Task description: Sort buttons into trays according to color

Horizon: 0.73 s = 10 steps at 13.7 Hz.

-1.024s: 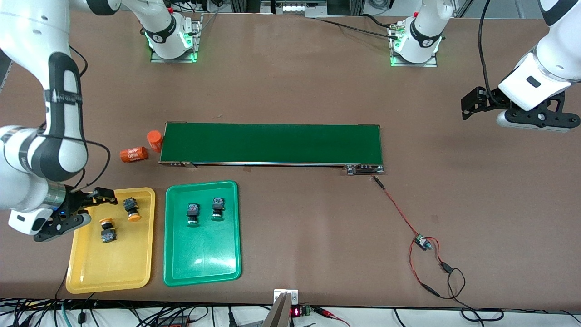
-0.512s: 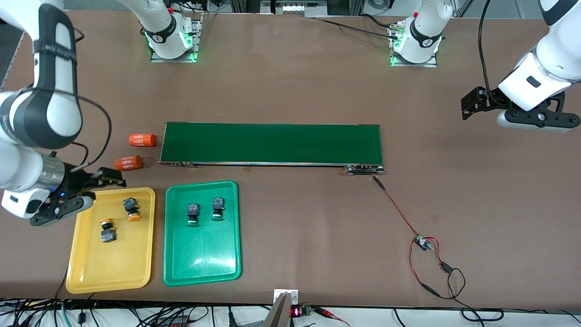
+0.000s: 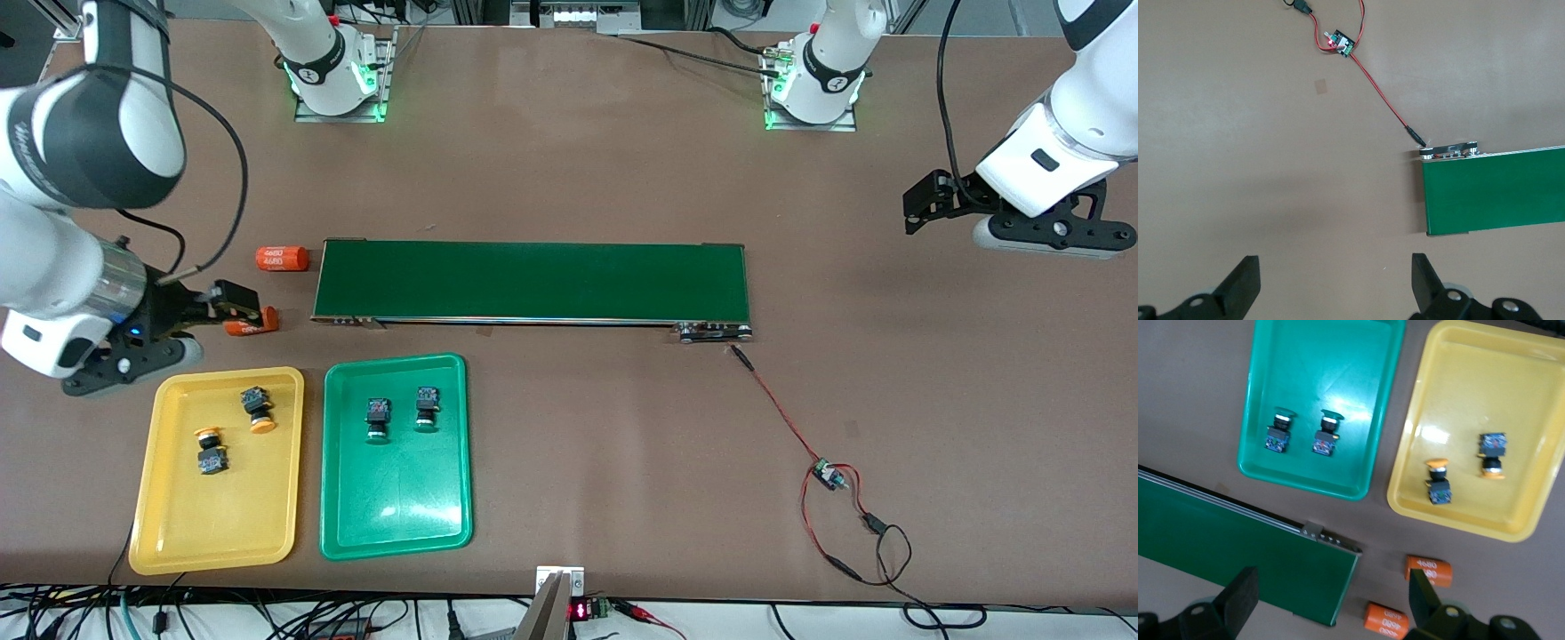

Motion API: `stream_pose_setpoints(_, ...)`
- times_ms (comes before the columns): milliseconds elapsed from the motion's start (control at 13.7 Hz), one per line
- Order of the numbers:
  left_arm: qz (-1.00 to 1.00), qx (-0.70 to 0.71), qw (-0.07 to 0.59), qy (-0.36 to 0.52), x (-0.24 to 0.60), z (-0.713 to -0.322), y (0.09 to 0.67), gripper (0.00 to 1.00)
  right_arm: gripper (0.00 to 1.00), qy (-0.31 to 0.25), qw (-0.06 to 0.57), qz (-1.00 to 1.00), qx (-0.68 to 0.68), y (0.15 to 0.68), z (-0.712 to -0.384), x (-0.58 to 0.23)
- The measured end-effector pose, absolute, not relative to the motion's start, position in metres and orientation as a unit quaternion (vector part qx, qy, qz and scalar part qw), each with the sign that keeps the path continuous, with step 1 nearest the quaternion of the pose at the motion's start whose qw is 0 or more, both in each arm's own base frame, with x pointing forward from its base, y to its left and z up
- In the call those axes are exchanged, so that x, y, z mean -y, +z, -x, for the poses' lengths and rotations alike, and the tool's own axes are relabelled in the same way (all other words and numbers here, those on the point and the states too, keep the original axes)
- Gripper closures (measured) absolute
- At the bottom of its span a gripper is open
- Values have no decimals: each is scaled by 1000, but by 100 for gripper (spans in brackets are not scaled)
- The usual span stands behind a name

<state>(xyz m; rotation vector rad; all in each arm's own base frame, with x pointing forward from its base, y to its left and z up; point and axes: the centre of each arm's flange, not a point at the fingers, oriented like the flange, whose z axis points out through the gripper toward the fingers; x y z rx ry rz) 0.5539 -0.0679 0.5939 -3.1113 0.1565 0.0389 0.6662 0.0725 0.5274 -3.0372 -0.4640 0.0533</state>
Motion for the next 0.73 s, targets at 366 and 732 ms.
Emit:
stream_pose_setpoints(366, 999, -50, 13, 12, 68, -554, 594, 0, 0, 14, 9, 993, 115, 565, -649, 3)
stream_pose_setpoints(732, 998, -53, 13, 14, 71, -553, 594, 0, 0, 53, 9, 998, 22, 598, -603, 6)
